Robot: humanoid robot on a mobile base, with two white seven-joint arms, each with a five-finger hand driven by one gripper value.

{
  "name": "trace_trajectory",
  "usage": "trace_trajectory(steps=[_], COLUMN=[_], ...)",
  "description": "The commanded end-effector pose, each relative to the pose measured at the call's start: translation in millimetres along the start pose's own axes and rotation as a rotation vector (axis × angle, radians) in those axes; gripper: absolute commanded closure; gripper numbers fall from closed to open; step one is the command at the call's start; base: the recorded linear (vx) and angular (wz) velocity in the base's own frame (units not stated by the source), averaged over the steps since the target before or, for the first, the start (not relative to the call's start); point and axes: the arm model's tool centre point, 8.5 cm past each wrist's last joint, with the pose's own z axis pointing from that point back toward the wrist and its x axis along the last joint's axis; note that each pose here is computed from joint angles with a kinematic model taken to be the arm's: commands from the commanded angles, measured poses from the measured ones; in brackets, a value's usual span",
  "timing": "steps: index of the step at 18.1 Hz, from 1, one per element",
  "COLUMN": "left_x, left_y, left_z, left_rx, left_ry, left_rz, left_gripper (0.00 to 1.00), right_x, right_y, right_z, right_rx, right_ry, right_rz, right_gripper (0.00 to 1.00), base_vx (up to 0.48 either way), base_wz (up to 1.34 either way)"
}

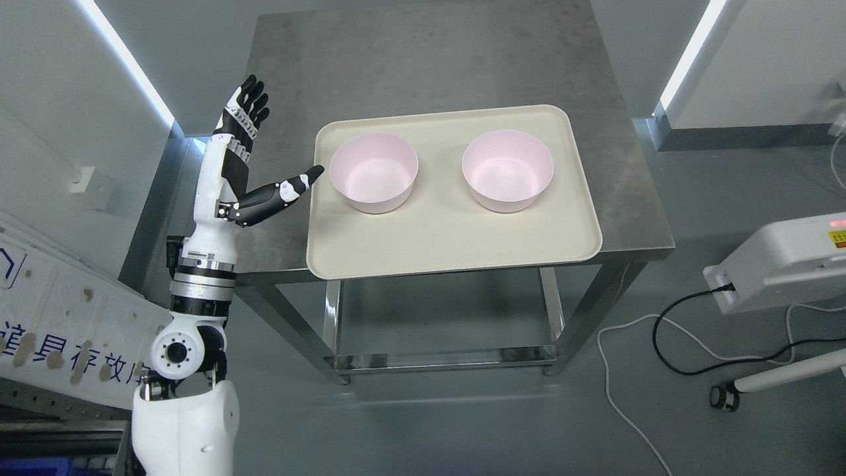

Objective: Stack pink IKEA bowls on left shelf middle
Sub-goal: 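Reach the left hand toward the pink bowl nearer the left arm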

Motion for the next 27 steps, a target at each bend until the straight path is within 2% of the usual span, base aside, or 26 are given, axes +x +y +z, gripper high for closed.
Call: trace_trajectory(steps=[1, 5, 7, 10, 13, 18, 22, 27], left_x=[-2, 13, 24, 9, 0, -20, -25, -31], left_y=[38, 72, 88, 75, 69, 2, -62, -80], left_z=[11, -21, -48, -76, -97, -105, -106, -109], left_rx=[0.092, 0.044, -0.142, -0.486, -0.561, -0.629, -0.668, -0.684], left_ry=[0.015, 0.001, 0.053, 0.224, 0.357, 0.432, 0.423, 0.454], left_rz=[-0.016, -0.106, -0.195, -0.266, -0.321, -0.212, -0.072, -0.15], left_gripper=[0.0, 0.0, 0.02, 0.04, 0.04, 0.18, 0.23, 0.28], right_x=[2.2, 2.2, 2.2, 2.2, 2.2, 2.2, 2.2, 2.2], right_y=[-11, -11, -11, -11, -11, -11, -11, -11], right_z=[1, 1, 1, 1, 1, 1, 1, 1], right_rx=[-0.016, -0.016, -0.016, -0.016, -0.016, -0.018, -0.016, -0.016], right_ry=[-0.003, -0.003, -0.003, -0.003, -0.003, -0.003, -0.003, -0.003], right_rz=[0.003, 0.003, 0.003, 0.003, 0.003, 0.003, 0.003, 0.003], right_gripper=[0.0, 0.0, 0.0, 0.0, 0.0, 0.0, 0.0, 0.0], base_vx=[0.012, 0.0, -0.005, -0.002, 0.0, 0.0, 0.0, 0.0], base_wz=[-0.06, 0.0, 0.02, 0.01, 0.0, 0.0, 0.0, 0.0])
